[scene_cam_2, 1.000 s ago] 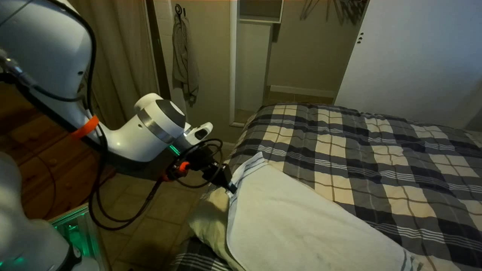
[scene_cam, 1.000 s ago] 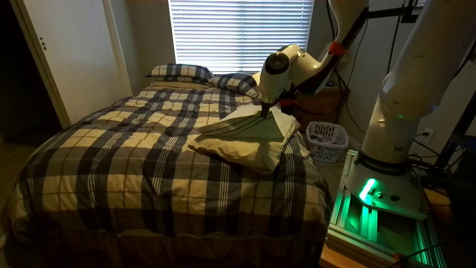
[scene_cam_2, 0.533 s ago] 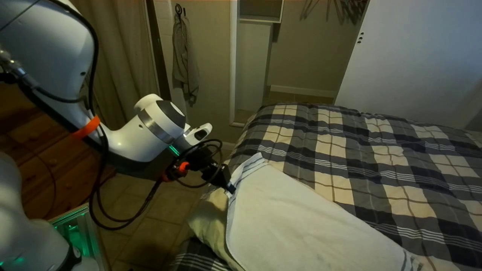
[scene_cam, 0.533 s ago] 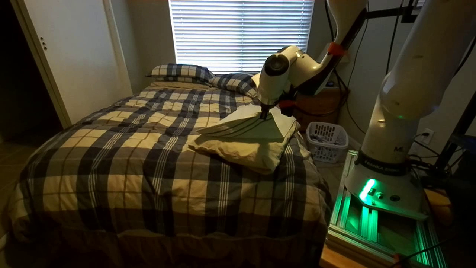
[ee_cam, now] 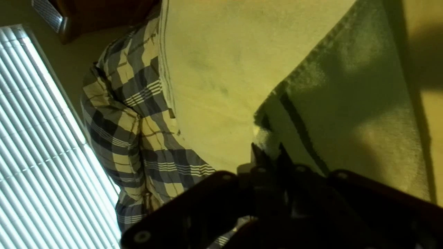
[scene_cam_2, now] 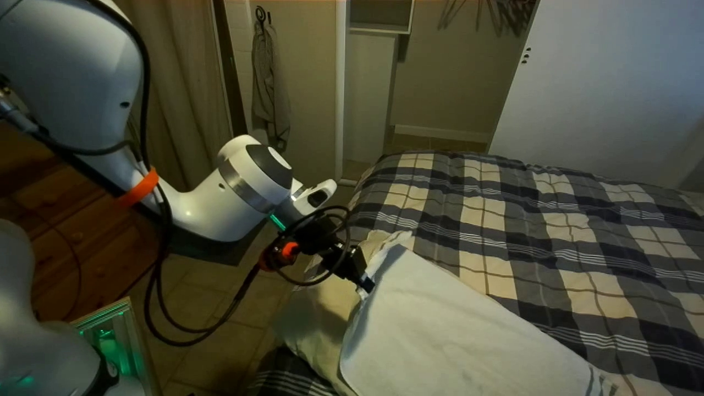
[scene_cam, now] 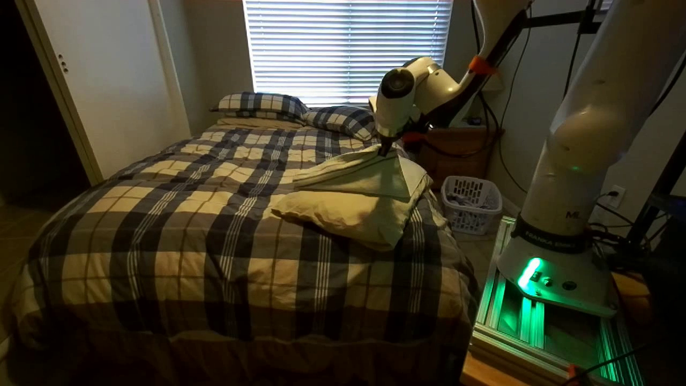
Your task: Fold the towel
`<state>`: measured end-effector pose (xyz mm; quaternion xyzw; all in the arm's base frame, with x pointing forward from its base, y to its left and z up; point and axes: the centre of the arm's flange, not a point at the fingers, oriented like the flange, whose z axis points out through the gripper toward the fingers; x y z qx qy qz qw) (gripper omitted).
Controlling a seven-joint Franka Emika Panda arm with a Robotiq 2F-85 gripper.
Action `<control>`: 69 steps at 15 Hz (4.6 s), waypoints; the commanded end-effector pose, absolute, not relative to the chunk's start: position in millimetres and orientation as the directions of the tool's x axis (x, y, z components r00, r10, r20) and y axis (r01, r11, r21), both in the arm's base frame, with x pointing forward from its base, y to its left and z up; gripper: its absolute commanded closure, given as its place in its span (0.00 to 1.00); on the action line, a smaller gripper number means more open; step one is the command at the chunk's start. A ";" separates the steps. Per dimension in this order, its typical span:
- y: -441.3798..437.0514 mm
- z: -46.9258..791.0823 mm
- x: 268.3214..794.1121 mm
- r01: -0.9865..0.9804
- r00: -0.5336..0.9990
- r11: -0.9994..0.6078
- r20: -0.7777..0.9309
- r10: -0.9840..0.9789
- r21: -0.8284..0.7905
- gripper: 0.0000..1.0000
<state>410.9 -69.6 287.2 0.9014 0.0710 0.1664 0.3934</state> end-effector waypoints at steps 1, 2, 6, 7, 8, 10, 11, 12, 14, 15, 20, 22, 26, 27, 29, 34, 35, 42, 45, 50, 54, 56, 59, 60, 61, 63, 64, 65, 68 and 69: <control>-108.2 292.6 432.7 -0.006 0.914 -0.648 0.268 0.306 0.761 0.98; -116.3 294.8 435.8 -0.006 0.907 -0.632 0.270 0.323 0.775 0.98; -152.2 299.2 444.6 -0.001 0.901 -0.587 0.255 0.351 0.810 0.98; -162.8 298.5 445.1 -0.006 0.904 -0.576 0.251 0.347 0.817 0.98; -175.4 298.7 447.5 -0.015 0.909 -0.569 0.249 0.335 0.822 0.98; -195.7 298.3 448.2 -0.038 0.917 -0.558 0.251 0.310 0.829 0.98; -203.5 298.1 448.6 -0.048 0.921 -0.557 0.253 0.296 0.829 0.98; -207.5 299.3 449.7 -0.058 0.922 -0.557 0.259 0.289 0.828 0.98; -197.9 303.7 442.9 -0.049 0.932 -0.556 0.238 0.273 0.830 0.93; -200.7 303.7 444.7 -0.057 0.932 -0.557 0.243 0.267 0.829 0.93; -201.6 303.1 447.2 -0.062 0.932 -0.558 0.249 0.265 0.827 0.98; -221.2 306.4 456.5 -0.093 0.929 -0.517 0.262 0.263 0.851 0.98; -259.4 317.8 472.9 -0.114 0.926 -0.448 0.259 0.276 0.887 0.98; -269.0 319.3 475.3 -0.117 0.924 -0.434 0.257 0.281 0.893 0.98; -290.7 320.1 482.8 -0.117 0.924 -0.414 0.252 0.288 0.903 0.98; -333.4 307.8 504.5 -0.142 0.911 -0.406 0.280 0.304 0.903 0.98; -340.7 305.4 508.3 -0.151 0.910 -0.410 0.288 0.297 0.900 0.98; -336.1 303.1 506.5 -0.151 0.923 -0.410 0.276 0.266 0.900 0.93; -344.9 302.4 513.5 -0.170 0.920 -0.392 0.288 0.265 0.904 0.98; -379.1 298.4 539.6 -0.191 0.913 -0.351 0.298 0.279 0.917 0.98; -400.2 288.1 557.3 -0.192 0.908 -0.361 0.304 0.288 0.913 0.98; -408.4 281.5 564.2 -0.180 0.904 -0.382 0.305 0.299 0.907 0.98; -422.5 272.1 574.3 -0.181 0.894 -0.409 0.323 0.310 0.894 0.98; -427.3 269.6 578.3 -0.186 0.890 -0.415 0.331 0.313 0.891 0.98; -432.9 266.9 582.0 -0.189 0.889 -0.420 0.336 0.311 0.888 0.98; -442.7 262.2 589.3 -0.200 0.881 -0.428 0.353 0.315 0.881 0.98; -446.7 259.9 592.4 -0.207 0.875 -0.433 0.364 0.319 0.877 0.98; -450.1 257.6 595.9 -0.209 0.871 -0.443 0.372 0.322 0.872 0.98; -456.1 248.4 606.0 -0.215 0.855 -0.476 0.400 0.330 0.853 0.98; -457.3 245.0 609.3 -0.213 0.852 -0.487 0.405 0.333 0.847 0.98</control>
